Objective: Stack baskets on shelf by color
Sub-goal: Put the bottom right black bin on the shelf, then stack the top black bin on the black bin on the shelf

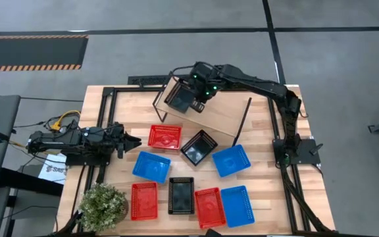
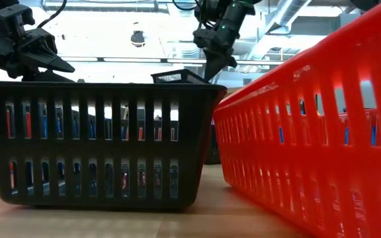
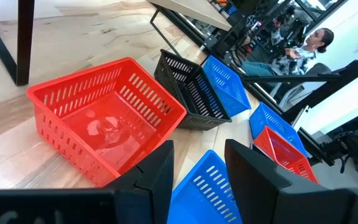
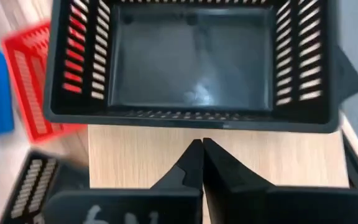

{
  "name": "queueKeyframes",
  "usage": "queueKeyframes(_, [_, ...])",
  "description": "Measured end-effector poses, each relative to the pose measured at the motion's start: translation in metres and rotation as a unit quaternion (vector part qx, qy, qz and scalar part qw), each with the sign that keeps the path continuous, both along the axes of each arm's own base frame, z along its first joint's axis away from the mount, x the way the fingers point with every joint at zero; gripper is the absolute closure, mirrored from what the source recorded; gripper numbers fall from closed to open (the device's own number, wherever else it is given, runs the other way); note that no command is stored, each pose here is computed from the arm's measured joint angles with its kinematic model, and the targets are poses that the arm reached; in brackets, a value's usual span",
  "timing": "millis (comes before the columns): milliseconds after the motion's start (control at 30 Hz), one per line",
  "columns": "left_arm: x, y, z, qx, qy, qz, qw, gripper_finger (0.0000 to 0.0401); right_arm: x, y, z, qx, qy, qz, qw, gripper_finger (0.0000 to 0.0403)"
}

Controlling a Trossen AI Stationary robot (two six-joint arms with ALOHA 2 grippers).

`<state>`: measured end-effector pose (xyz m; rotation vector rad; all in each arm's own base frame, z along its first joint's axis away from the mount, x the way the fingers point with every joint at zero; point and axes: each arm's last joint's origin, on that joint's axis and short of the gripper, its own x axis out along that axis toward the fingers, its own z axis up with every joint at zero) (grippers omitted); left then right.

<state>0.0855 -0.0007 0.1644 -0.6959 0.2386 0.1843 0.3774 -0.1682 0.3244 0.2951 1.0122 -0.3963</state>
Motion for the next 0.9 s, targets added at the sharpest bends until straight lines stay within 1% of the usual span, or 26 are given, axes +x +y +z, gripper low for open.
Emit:
queueKeyframes(133, [0.0, 0.0, 0.0, 0.003, 0.0, -0.001, 1.0, 0.0271, 0.007, -0.007, -0.001, -0.01, -0.03, -0.007, 0.999, 0.0373])
queueKeyframes(200, [0.0, 0.0, 0.0, 0.004, 0.0, -0.001, 1.0, 0.0271, 0.007, -0.008, -0.002, -0.012, -0.032, -0.006, 0.999, 0.0375])
queueKeyframes(267, [0.0, 0.0, 0.0, 0.005, 0.001, -0.001, 1.0, 0.0271, 0.009, -0.012, 0.001, -0.024, -0.051, -0.006, 0.998, 0.038])
queueKeyframes(333, [0.0, 0.0, 0.0, 0.006, 0.001, -0.001, 1.0, 0.0271, 0.014, -0.015, -0.002, -0.029, -0.058, -0.003, 0.998, 0.0385])
queueKeyframes(500, [0.0, 0.0, 0.0, 0.008, 0.001, -0.002, 1.0, 0.0271, 0.013, -0.022, -0.004, -0.033, -0.06, -0.008, 0.998, 0.0389])
queueKeyframes(567, [0.0, 0.0, 0.0, 0.009, 0.001, -0.002, 1.0, 0.0271, 0.008, -0.023, -0.002, -0.029, -0.052, -0.012, 0.998, 0.0386])
queueKeyframes(633, [0.0, 0.0, 0.0, 0.009, 0.001, -0.002, 1.0, 0.0271, 0.002, -0.017, 0.009, -0.03, -0.055, -0.009, 0.998, 0.0382])
queueKeyframes(700, [0.0, 0.0, 0.0, 0.009, 0.001, -0.002, 1.0, 0.0271, -0.008, -0.008, 0.031, -0.033, -0.066, -0.007, 0.997, 0.0379])
queueKeyframes(767, [0.0, 0.0, 0.0, 0.009, 0.001, -0.002, 1.0, 0.0271, -0.018, 0.004, 0.047, -0.03, -0.068, -0.003, 0.997, 0.0377])
queueKeyframes(900, [0.0, 0.0, 0.0, 0.009, 0.001, -0.002, 1.0, 0.0271, -0.032, 0.032, 0.067, -0.02, -0.067, 0.012, 0.997, 0.0379])
